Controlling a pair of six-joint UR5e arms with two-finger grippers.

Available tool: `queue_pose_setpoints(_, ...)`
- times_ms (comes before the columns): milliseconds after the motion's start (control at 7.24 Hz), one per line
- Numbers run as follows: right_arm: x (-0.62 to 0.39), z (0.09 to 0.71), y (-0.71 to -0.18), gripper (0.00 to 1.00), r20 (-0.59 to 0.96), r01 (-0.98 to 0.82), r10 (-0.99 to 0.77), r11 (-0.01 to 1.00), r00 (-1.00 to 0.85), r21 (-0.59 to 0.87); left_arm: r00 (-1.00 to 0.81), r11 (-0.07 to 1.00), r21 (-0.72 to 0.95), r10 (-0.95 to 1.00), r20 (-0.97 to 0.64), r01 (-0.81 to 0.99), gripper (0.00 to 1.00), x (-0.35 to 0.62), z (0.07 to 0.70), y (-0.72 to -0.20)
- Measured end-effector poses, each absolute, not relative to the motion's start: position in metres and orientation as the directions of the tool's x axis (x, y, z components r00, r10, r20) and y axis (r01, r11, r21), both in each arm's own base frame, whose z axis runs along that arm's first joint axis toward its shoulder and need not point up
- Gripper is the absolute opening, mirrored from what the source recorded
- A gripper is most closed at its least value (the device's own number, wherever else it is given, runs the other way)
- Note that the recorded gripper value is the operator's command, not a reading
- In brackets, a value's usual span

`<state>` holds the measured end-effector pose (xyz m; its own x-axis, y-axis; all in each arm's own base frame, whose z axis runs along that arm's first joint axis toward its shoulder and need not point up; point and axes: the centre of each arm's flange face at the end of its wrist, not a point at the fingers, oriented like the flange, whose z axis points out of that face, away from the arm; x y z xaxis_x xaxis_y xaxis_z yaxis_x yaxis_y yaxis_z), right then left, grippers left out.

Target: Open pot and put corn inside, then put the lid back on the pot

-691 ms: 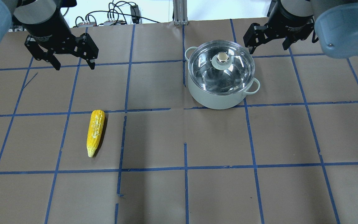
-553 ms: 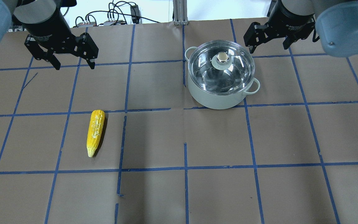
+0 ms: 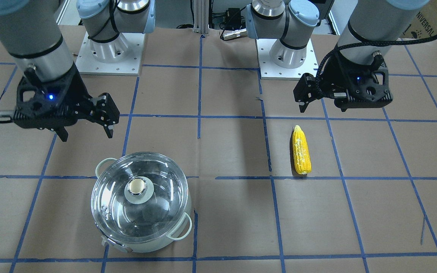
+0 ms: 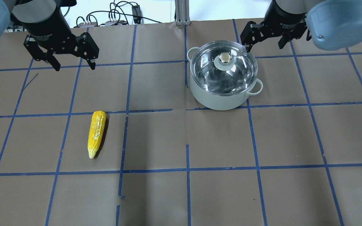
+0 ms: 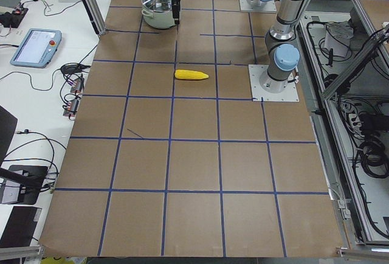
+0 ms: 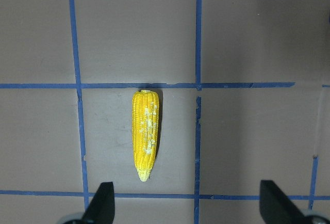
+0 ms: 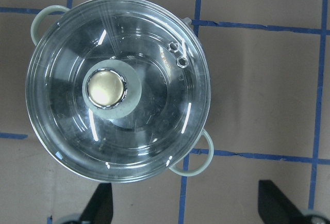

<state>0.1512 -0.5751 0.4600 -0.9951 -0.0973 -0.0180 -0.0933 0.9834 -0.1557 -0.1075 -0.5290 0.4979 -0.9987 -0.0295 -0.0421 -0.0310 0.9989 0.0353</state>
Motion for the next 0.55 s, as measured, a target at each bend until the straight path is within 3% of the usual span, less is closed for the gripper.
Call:
queue_pose_setpoints(276,0.197,0.419,-0.631,1.00,-0.016,-0.129,-0.132,0.984,-0.991,-0.124,-0.998,0.998,0.043,-0.044,-0.042,-0.045,1.00,-0.108,0.498,-0.528)
queue_pose_setpoints(553,0.229,0.381,-0.651,1.00,-0.017,-0.156,-0.159,0.981,-0.987,-0.111,-0.998,0.998,0.046,-0.046,-0.042,-0.047,1.00,-0.108,0.499,-0.527)
